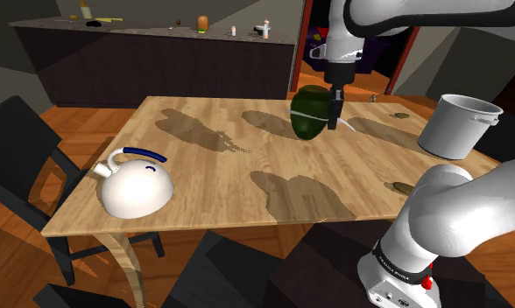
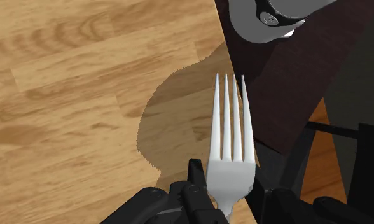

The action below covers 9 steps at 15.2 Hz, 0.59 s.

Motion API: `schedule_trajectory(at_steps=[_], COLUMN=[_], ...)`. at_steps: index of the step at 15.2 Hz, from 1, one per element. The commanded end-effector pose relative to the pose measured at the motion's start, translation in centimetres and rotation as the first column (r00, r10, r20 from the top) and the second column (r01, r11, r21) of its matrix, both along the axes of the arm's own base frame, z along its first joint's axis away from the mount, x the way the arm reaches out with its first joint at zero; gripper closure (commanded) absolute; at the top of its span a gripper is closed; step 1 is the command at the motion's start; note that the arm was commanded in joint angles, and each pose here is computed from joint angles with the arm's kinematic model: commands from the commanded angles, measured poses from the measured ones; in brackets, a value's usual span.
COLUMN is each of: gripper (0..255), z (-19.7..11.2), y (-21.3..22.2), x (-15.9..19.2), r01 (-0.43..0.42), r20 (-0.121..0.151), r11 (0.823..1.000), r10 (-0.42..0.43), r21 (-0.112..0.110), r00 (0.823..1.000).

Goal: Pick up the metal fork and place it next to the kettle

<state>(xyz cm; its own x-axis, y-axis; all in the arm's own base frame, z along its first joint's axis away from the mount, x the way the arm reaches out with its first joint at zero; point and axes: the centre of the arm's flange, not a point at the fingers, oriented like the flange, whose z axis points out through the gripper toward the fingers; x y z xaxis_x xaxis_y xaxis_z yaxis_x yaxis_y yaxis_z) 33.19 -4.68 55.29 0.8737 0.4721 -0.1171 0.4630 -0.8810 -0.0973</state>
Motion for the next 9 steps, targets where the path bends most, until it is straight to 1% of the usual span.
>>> schedule_trajectory(at_steps=[1, 9], gripper=[255, 255], z=[-0.1, -0.1], y=[1.9, 9.9], x=[1.9, 8.7], r01=[0.001, 0.001], r20=[0.001, 0.001], r11=[1.000, 1.000], r10=[-0.001, -0.001], r21=[0.001, 0.001], r00=[1.000, 1.000])
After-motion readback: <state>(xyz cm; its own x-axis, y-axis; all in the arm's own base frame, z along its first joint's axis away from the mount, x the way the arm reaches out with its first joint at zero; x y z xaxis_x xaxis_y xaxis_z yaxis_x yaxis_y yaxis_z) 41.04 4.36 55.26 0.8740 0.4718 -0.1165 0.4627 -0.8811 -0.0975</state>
